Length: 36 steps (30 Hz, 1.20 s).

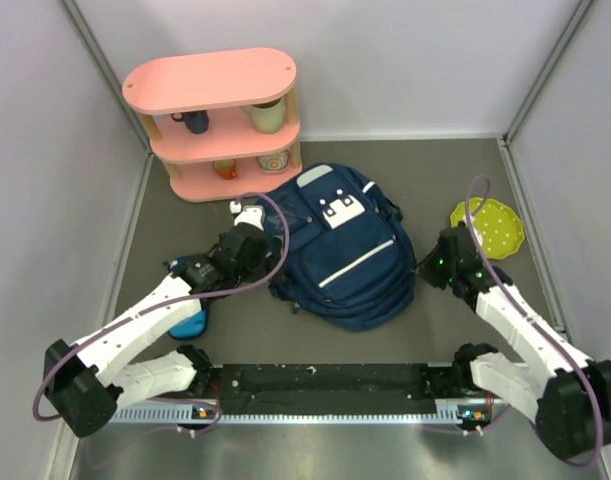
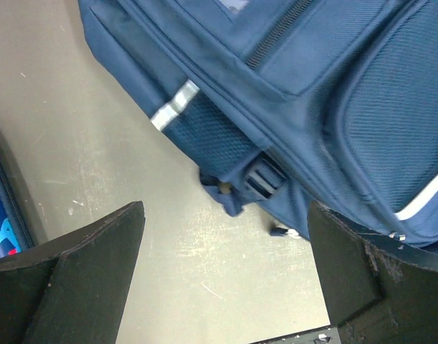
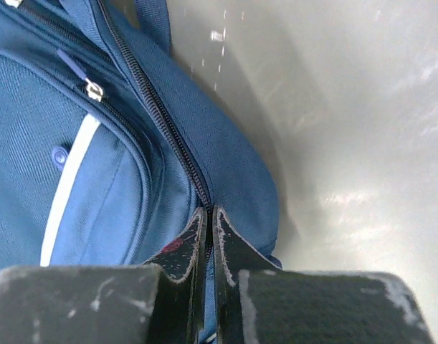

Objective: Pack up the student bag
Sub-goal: Adjust the student bag at the center of the board.

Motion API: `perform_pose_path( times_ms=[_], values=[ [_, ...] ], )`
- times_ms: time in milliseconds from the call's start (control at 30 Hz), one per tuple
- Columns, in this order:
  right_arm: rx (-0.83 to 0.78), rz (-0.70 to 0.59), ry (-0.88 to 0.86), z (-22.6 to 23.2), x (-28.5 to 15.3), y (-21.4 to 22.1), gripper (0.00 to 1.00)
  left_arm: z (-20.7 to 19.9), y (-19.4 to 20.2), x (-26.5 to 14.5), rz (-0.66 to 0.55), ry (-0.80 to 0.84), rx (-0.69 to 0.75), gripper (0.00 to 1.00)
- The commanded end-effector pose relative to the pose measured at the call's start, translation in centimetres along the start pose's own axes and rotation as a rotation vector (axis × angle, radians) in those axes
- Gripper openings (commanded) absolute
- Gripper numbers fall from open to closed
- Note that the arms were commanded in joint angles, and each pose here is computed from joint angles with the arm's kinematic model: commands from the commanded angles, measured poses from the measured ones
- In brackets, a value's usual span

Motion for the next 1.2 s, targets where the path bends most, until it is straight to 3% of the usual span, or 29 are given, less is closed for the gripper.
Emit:
perform_pose_path(
  times_ms=[0, 67, 100, 167, 267, 300, 400, 467, 600, 933, 1067, 1167],
  values=[
    [-0.16, -0.068, -0.021, 3.0, 0.7, -4.7, 0.0, -0.6, -0.5, 0.3, -0.056, 0.056, -0.046, 0.99],
    [-0.236, -0.048, -0.052, 5.4, 1.1, -6.0, 0.04, -1.0, 0.0, 0.6, -0.046, 0.092, -0.066, 0.99],
    [-0.252, 0.011, -0.036, 5.7, 2.3, -5.8, 0.16, -1.3, -0.1, 0.9, -0.058, 0.108, -0.078, 0.99],
    [-0.264, 0.017, 0.011, 6.7, 2.3, -6.7, 0.22, -1.4, 0.7, 1.5, -0.041, 0.112, -0.102, 0.99],
    [-0.267, 0.012, -0.006, 6.6, 0.8, -6.6, 0.43, -1.7, 1.7, 2.3, -0.022, 0.126, -0.138, 0.99],
    [-0.258, 0.005, -0.034, 6.5, -0.1, -6.4, 0.69, -1.8, 1.9, 2.5, -0.023, 0.127, -0.149, 0.99],
    [-0.257, -0.033, -0.139, 5.6, -3.6, -5.3, 0.8, -1.9, 3.4, 3.9, -0.028, 0.131, -0.202, 0.99],
    [-0.261, -0.039, -0.219, 4.7, -5.8, -4.0, 0.81, -2.4, 3.2, 4.6, -0.07, 0.153, -0.251, 0.99],
    [-0.279, 0.072, -0.335, 3.6, -7.6, 0.7, 0.81, -3.2, 3.7, 6.1, -0.1, 0.196, -0.33, 0.97],
    [-0.401, 0.159, -0.391, 1.6, -8.2, 8.3, 0.84, -3.8, 3.9, 8.2, -0.2, 0.239, -0.424, 0.96],
    [-0.468, 0.06, -0.374, 1.9, -8.9, 10.1, 0.99, -3.0, 4.7, 8.5, -0.265, 0.198, -0.479, 0.93],
    [-0.514, 0.026, -0.33, 2.2, -8.9, 12.4, 0.99, -2.6, 5.1, 8.6, -0.292, 0.186, -0.47, 0.82]
  ],
)
Point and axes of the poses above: each gripper's point midway between its finger pads, its own x axis out along the fingers, its own z axis along the line the jaws close on, y = z × x, the point moved 8 cm from there along -x, back along the fingers, and after that the axes turned 14 degrees about x, right-handed, at the moved point
